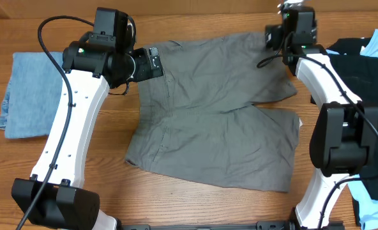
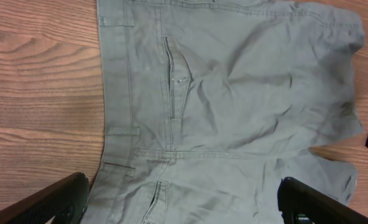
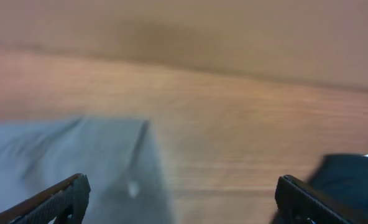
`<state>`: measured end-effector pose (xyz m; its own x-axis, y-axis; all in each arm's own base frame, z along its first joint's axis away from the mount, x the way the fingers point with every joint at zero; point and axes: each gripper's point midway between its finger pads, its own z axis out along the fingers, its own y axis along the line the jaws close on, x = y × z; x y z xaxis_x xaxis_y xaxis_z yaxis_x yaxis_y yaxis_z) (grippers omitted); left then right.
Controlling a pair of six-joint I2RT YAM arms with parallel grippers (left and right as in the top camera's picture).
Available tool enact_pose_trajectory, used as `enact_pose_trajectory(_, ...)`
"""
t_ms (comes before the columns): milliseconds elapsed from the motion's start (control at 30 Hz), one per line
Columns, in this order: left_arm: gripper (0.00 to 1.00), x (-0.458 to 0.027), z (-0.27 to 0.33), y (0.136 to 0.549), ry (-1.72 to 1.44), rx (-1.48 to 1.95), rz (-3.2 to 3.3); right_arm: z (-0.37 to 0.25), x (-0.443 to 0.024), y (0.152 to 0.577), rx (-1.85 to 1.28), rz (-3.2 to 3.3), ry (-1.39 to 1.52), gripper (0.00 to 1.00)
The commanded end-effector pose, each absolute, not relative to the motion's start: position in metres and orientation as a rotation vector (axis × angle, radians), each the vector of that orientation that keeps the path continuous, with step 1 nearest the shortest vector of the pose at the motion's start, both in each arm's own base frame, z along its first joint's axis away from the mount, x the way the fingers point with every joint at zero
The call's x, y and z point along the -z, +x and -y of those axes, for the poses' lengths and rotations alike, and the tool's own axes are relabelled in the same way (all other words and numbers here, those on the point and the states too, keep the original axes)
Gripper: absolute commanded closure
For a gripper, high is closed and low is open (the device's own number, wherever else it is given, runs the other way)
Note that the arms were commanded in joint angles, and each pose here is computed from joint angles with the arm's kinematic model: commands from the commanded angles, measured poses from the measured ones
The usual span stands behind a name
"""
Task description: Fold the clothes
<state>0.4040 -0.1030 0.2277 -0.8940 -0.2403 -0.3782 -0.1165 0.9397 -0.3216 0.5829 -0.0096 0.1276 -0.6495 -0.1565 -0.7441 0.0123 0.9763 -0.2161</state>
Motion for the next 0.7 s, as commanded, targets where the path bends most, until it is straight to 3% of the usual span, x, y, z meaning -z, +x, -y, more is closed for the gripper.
enact_pose_trajectory(0, 0.00, -0.227, 0.105, 0.404, -0.257, 0.420, -2.677, -0.038, -0.106, 0.567, -0.024, -2.367, -0.235, 0.20)
enact_pose_trajectory(33, 0.00, -0.227, 0.105, 0.404, -0.257, 0.420, -2.677, -0.038, -0.094, 0.557, -0.058, -2.429, -0.214, 0.50)
enact_pose_trajectory(67, 0.00, -0.227, 0.105, 0.404, -0.257, 0.420, -2.677, -0.038, -0.090, 0.551, -0.066, -2.460, -0.195, 0.72)
enact_pose_trajectory(100, 0.00, -0.227, 0.105, 0.404, -0.256, 0.420, -2.677, -0.038, -0.085, 0.545, -0.077, -2.497, -0.170, 0.84)
enact_pose_trajectory(133, 0.00, -0.227, 0.105, 0.404, -0.257, 0.420, -2.677, -0.037, -0.079, 0.537, -0.083, -2.538, -0.148, 0.88)
enact_pose_trajectory(333, 0.00, -0.227, 0.105, 0.404, -0.257, 0.420, -2.677, 0.005, -0.053, 0.497, -0.017, -2.724, 0.178, 0.96)
enact_pose_trajectory(667, 0.00, -0.227, 0.105, 0.404, -0.257, 0.420, -2.677, 0.055, -0.003, 0.454, 0.118, -2.817, 0.318, 0.96)
